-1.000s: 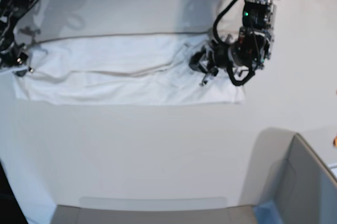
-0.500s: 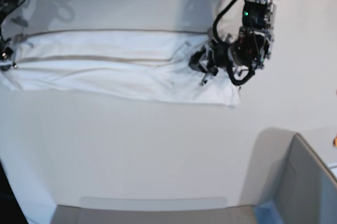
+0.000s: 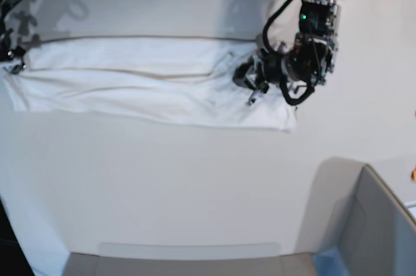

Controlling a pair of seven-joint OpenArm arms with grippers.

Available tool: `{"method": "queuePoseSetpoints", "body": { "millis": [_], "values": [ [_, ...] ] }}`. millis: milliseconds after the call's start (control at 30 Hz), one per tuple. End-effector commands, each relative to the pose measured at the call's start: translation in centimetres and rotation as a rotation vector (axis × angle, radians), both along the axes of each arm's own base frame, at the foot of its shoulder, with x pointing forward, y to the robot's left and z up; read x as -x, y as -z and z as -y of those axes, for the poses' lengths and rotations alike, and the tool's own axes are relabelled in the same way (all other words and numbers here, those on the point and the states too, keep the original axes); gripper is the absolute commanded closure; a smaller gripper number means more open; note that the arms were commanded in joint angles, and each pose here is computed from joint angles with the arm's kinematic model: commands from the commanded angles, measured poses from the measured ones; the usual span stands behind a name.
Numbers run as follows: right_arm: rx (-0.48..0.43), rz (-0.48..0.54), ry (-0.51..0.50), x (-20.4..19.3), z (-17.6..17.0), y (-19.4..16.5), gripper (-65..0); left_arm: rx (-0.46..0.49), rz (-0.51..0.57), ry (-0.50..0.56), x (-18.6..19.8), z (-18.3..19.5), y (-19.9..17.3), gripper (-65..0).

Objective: Layout the t-shirt on the table in an organized manner, then fold the t-shirt properly
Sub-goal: 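Fold the strip end with the right gripper toward the left gripper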

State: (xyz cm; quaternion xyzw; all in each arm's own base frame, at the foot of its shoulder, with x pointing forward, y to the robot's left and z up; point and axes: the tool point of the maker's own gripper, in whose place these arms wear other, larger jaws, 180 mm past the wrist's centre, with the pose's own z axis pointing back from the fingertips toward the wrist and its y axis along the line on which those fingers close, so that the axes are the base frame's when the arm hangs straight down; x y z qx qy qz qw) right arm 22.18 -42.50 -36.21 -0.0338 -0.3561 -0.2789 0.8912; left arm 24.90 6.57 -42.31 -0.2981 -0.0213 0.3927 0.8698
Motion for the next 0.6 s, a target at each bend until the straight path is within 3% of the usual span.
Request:
{"method": "queuePoseSetpoints", "body": {
  "millis": [0, 200, 433, 567],
  "values": [
    [0.072, 0.075, 0.021, -0.7, 2.1, -3.2, -26.9, -0.027, -0.046, -0.005, 0.9, -0.4, 0.7, -12.9],
    [0.114, 0.115, 0.052, 0.0, 3.6, -5.1, -26.9, -0.016, -0.046, -0.004, 0.9, 0.1, 0.6, -12.9],
    [0.07, 0.125, -0.119, -0.8, 1.3, -5.3, -26.9, -0.015, -0.055, -0.004, 1.3, 0.1, 0.8, -12.9],
    [0.057, 0.137, -0.133, -0.9, 1.0, -5.5, -26.9, -0.015, -0.06, -0.004, 1.5, 0.1, 0.9, -12.9]
  ]
}}
